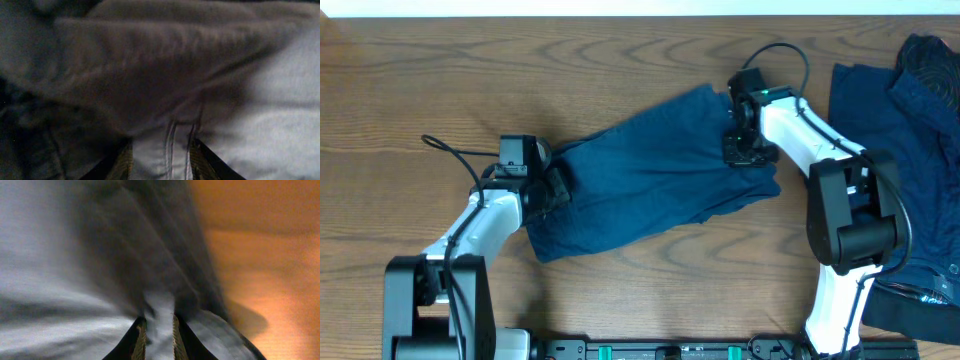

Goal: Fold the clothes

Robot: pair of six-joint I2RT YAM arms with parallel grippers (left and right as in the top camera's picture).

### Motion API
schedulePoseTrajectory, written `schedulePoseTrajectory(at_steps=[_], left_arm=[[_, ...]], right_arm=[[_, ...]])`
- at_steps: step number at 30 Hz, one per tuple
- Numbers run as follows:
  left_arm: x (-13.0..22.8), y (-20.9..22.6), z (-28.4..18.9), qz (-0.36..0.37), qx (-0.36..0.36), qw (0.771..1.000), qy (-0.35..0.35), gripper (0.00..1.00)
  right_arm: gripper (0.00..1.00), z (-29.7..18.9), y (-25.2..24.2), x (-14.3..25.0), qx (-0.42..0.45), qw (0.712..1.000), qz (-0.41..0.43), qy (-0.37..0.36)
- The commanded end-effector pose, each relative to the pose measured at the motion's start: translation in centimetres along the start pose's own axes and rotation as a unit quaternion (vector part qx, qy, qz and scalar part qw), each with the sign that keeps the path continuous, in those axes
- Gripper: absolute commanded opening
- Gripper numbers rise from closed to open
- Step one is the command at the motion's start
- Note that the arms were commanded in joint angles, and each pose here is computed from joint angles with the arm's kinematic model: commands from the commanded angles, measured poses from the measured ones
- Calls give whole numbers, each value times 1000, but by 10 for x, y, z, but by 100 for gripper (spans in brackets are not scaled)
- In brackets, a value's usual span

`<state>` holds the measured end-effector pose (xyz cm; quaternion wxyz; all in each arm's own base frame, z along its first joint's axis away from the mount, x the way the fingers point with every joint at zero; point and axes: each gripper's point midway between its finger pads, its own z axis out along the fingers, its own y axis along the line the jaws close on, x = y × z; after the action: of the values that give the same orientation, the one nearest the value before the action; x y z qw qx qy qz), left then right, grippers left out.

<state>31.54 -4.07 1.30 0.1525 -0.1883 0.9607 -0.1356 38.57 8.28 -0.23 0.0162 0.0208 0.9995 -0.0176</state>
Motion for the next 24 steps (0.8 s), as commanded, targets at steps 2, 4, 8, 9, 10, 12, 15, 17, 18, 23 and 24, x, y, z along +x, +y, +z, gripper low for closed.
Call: schedulePoseTrajectory(at_steps=[2, 4, 8, 9, 10, 12, 15, 17, 18, 23, 24], left_arm=[[-27, -15, -44, 35, 17, 997, -68, 47], [-34, -14, -63, 34, 14, 995, -97, 65], [-28, -1, -85, 16, 0, 994, -105, 69], [-23, 4, -86, 4, -6, 995, -95, 70], [-17, 10, -86, -13, -13, 996, -82, 70], [-2, 24, -80, -53, -30, 997, -51, 73], [16, 41, -66, -105, -49, 993, -16, 81], [25, 49, -55, -127, -61, 990, 6, 88], [29, 52, -50, -133, -66, 989, 16, 90], [37, 48, -20, -131, -45, 988, 65, 96], [38, 46, -14, -128, -37, 989, 72, 96]], right_arm=[[18, -29, -22, -13, 27, 999, 30, -35], [18, -52, -19, -19, 15, 998, 30, -60], [21, -93, 12, -21, -58, 993, -30, -102], [22, -100, 24, -18, -82, 990, -52, -106], [23, -104, 34, -15, -100, 987, -69, -105], [22, -106, 53, -5, -125, 983, -99, -96], [23, -100, 76, 10, -128, 980, -129, -76], [24, -94, 91, 21, -128, 978, -150, -65], [25, -91, 99, 27, -127, 977, -161, -60], [25, -69, 134, 53, -122, 970, -207, -30], [25, -65, 137, 56, -120, 970, -209, -25]])
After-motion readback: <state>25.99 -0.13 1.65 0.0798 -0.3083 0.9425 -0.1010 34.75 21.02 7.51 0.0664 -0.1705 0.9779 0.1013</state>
